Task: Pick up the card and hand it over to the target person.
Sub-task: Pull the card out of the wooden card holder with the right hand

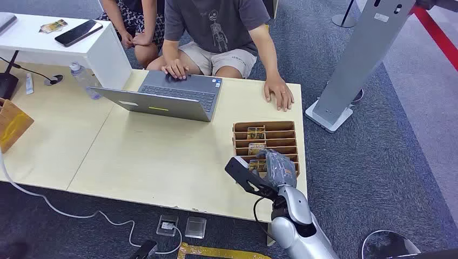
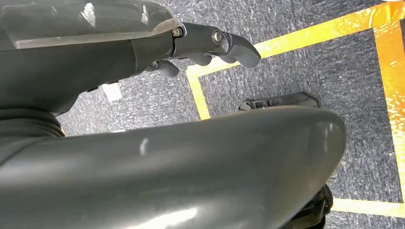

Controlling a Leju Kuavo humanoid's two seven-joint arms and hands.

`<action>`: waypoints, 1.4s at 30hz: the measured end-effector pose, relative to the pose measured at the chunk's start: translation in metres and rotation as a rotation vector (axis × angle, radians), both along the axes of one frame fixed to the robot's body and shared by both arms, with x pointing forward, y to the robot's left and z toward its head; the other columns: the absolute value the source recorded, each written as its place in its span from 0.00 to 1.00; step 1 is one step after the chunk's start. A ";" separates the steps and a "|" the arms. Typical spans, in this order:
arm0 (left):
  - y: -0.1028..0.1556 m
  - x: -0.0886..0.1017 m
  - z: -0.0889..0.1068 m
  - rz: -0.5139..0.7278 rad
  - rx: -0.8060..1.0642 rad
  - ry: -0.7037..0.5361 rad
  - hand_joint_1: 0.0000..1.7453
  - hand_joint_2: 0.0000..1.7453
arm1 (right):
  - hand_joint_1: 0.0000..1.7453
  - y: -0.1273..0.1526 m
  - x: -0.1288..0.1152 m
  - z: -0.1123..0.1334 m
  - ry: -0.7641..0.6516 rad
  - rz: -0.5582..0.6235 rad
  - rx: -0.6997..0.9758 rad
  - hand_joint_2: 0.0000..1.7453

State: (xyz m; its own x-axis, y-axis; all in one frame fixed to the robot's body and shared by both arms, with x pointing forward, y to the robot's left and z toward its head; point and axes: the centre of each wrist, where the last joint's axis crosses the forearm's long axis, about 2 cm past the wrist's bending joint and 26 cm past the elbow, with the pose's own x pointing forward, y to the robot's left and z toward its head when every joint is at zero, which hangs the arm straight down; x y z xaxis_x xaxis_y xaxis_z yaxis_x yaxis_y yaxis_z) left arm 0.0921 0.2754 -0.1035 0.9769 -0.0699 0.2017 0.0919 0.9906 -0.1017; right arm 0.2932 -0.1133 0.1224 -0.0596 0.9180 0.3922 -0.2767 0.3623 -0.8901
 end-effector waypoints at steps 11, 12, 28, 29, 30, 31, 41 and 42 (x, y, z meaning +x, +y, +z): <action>-0.001 0.002 0.001 -0.008 -0.003 -0.003 0.00 0.00 | 0.43 -0.002 0.001 -0.001 0.008 -0.010 0.000 1.00; -0.001 0.002 0.001 -0.009 -0.003 -0.003 0.00 0.00 | 0.43 -0.002 0.001 -0.001 0.010 -0.011 -0.001 1.00; -0.001 0.002 0.000 -0.002 -0.008 -0.003 0.00 0.00 | 0.42 0.001 0.001 -0.001 0.021 -0.009 -0.002 1.00; -0.001 0.001 0.000 -0.002 -0.008 -0.003 0.00 0.00 | 0.42 0.001 0.001 -0.001 0.022 -0.008 -0.003 1.00; -0.001 0.001 0.000 -0.001 -0.009 -0.003 0.00 0.00 | 0.42 0.001 0.001 -0.001 0.023 -0.007 -0.004 1.00; -0.001 0.001 0.000 0.000 -0.009 -0.002 0.00 0.00 | 0.42 0.001 0.001 -0.001 0.024 -0.005 -0.005 1.00; -0.001 0.000 0.000 0.001 -0.011 -0.002 0.00 0.00 | 0.42 0.001 0.001 -0.001 0.024 0.000 -0.007 1.00; -0.001 0.000 0.000 0.001 -0.011 -0.002 0.00 0.00 | 0.42 0.001 0.001 -0.001 0.024 0.000 -0.007 1.00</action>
